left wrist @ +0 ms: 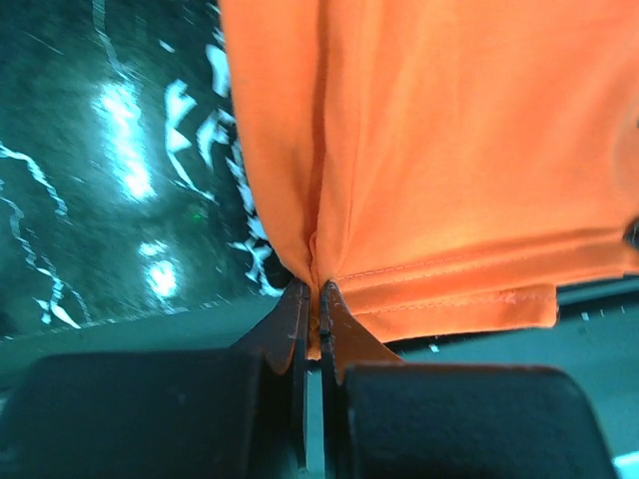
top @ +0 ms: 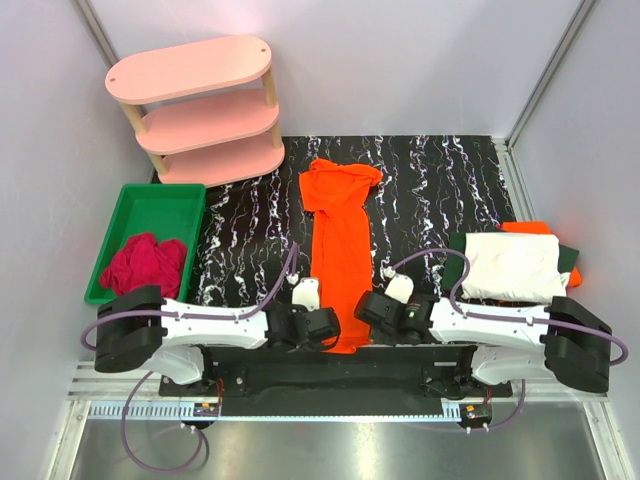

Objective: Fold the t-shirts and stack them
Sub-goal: Grab the bottom of the folded rectangular tshirt with both arms

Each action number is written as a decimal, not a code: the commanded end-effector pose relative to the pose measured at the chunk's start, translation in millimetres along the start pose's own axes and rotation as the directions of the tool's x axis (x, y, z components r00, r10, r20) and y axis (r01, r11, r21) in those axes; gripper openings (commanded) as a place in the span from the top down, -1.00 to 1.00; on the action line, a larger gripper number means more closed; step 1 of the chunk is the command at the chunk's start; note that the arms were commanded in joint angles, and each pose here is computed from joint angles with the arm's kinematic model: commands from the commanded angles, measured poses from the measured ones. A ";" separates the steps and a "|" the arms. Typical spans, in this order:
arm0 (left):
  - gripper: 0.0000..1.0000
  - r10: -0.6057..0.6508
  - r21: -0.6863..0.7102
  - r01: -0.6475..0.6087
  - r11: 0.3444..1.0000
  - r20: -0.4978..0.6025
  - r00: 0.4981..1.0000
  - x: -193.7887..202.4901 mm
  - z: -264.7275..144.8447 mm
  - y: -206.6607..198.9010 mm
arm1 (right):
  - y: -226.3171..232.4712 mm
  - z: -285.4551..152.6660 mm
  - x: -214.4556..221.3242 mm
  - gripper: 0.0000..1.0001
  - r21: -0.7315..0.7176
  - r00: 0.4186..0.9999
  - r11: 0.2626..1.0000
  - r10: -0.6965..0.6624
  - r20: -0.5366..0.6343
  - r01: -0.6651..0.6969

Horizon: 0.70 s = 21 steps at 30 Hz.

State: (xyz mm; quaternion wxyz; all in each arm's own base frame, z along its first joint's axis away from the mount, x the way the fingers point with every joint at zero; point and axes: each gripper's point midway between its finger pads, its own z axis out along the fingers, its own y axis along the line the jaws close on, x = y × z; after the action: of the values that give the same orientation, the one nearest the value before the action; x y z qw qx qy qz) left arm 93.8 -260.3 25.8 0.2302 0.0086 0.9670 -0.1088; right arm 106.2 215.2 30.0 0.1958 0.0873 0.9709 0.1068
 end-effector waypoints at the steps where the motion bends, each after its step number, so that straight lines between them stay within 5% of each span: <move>1: 1.00 0.067 -0.048 -0.069 0.996 -0.047 0.997 16.0 -6.4 10.8 | -33.4 -4.9 -0.8 1.00 0.110 0.999 0.993 -0.036 0.021 0.033; 6: 1.00 0.059 -0.044 -0.060 0.997 -0.031 0.998 13.4 -11.9 8.5 | -29.6 -15.6 -12.5 1.00 0.090 0.997 0.996 -0.034 0.065 0.028; 21: 1.00 0.073 -0.086 -0.053 0.995 0.255 0.964 -101.4 -58.4 -15.5 | 16.8 -45.2 -89.5 1.00 0.094 0.949 0.990 -0.125 0.289 0.102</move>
State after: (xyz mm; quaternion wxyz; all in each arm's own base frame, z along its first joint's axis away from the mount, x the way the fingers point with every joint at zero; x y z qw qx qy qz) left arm 126.8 -275.6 103.1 0.3075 0.0289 0.9466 -0.0922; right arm 146.5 215.7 96.5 0.2956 0.0578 0.9497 0.0855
